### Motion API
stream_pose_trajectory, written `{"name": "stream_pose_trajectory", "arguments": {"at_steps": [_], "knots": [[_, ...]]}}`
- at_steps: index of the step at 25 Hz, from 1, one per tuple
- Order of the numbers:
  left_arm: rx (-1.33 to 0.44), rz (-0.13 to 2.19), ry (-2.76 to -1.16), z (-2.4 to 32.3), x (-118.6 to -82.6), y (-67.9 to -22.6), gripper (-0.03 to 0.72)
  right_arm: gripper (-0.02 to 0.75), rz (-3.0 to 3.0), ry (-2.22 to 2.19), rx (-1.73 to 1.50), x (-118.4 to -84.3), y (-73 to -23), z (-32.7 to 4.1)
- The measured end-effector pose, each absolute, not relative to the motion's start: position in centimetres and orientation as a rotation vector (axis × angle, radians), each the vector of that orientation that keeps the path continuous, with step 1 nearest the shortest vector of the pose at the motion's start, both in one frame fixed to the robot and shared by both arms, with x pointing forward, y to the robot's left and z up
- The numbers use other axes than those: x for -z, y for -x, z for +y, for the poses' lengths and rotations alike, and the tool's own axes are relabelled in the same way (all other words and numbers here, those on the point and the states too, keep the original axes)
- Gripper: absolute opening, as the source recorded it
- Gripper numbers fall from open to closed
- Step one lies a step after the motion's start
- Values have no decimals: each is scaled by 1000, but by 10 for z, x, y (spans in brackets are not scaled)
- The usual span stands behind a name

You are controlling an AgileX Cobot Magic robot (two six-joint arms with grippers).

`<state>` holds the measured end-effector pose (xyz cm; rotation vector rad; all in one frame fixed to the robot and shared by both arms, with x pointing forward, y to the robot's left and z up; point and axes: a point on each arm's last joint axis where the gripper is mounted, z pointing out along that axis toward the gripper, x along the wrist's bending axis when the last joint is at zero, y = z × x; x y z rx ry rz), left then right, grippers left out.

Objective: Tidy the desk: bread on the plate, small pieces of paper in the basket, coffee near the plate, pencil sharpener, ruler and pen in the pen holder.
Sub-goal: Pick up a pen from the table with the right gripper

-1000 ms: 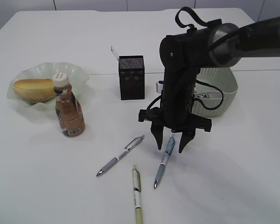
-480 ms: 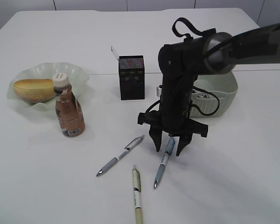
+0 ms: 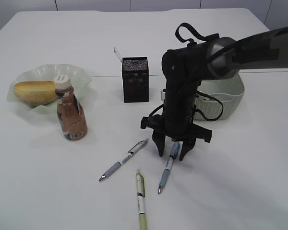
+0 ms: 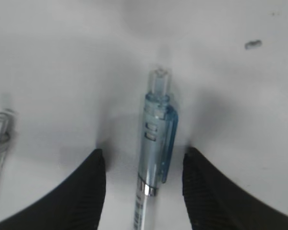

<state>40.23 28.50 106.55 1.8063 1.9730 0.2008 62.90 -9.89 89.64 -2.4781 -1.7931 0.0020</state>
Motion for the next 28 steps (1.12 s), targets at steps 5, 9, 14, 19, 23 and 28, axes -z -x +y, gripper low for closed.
{"name": "stream_pose_trajectory", "arguments": {"at_steps": [5,9,14,19,23,28], "knots": [[-202,1972,-1805,285,-1066,-402,505,361,-1785,2487,14,-896,-630,-99],[-202,1972,-1805,285,-1066,-402,505,342,-1782,2490,19,-896,-630,-98],[-203,1972,-1805,285,-1066,-403,505,338,-1782,2490,15,-894,-630,-98],[-204,1971,-1804,285,-1066,-403,505,309,-1781,2489,13,-894,-631,-98],[-204,1971,-1804,285,-1066,-403,505,209,-1779,2491,9,-894,-631,-98],[-204,1971,-1804,285,-1066,-403,505,120,-1831,2453,12,-894,-631,-98]]}}
